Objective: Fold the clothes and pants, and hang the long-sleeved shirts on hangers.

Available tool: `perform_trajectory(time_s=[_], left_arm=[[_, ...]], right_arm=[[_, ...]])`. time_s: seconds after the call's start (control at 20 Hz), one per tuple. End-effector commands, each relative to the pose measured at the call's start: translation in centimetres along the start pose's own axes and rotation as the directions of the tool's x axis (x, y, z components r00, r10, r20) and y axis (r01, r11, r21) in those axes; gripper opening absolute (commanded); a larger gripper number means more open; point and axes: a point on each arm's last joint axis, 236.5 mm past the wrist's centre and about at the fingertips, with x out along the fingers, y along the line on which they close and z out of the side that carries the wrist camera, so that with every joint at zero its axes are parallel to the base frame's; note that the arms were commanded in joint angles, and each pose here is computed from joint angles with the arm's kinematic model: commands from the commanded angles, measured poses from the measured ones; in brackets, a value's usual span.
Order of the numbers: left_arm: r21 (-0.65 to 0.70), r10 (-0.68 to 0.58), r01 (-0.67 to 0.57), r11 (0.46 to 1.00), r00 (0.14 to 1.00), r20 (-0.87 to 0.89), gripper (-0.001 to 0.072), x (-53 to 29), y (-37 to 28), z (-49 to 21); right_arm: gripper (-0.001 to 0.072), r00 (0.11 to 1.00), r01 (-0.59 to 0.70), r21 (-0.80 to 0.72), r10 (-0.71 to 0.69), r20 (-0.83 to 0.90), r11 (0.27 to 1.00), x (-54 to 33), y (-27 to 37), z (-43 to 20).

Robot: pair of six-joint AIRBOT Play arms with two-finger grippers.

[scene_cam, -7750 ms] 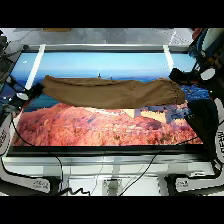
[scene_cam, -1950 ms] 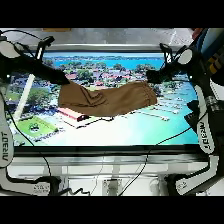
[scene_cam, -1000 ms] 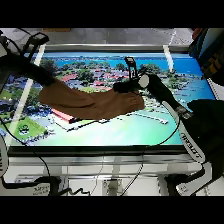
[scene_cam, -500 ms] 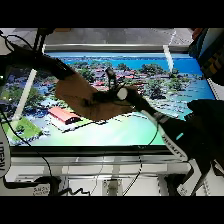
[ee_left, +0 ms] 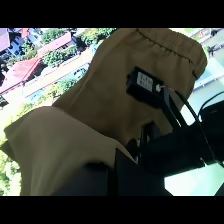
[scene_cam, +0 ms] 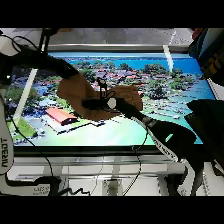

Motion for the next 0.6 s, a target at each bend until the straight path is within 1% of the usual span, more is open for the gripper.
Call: perform_trajectory(time_s=[0.0,0.1,0.2,0.35,0.55], left_arm=[[-0.037,0.0,0.001,0.999,1.0,0.022,0.0007,3.6,0.6,0.7],[0.007,0.009,-0.01,1.0,0.998,0.057,0.0007,6.7,0.8,1.7],[0.089,0.018,-0.028,0.996,0.994,0.109,0.0006,10.5,0.0,3.3],[0.163,0.024,-0.056,0.985,0.981,0.193,0.0007,17.2,-2.8,5.4],[0.201,-0.039,-0.01,0.98,0.97,0.238,0.0007,26.6,-10.4,5.1]], right_arm=[[0.002,0.993,0.06,-0.019,-0.062,-0.105,0.998,-1.5,-3.6,-0.8],[0.0021,0.977,0.137,-0.038,-0.141,-0.161,0.99,-4.7,-7.9,0.3],[0.0021,0.962,0.216,-0.03,-0.218,-0.167,0.976,-9.4,-12.2,2.8],[0.0021,0.956,0.288,0.056,-0.283,-0.08,0.956,-17.9,-17.0,7.8],[0.0021,0.932,0.341,0.152,-0.355,0.07,0.928,-28.0,-20.6,12.4]])
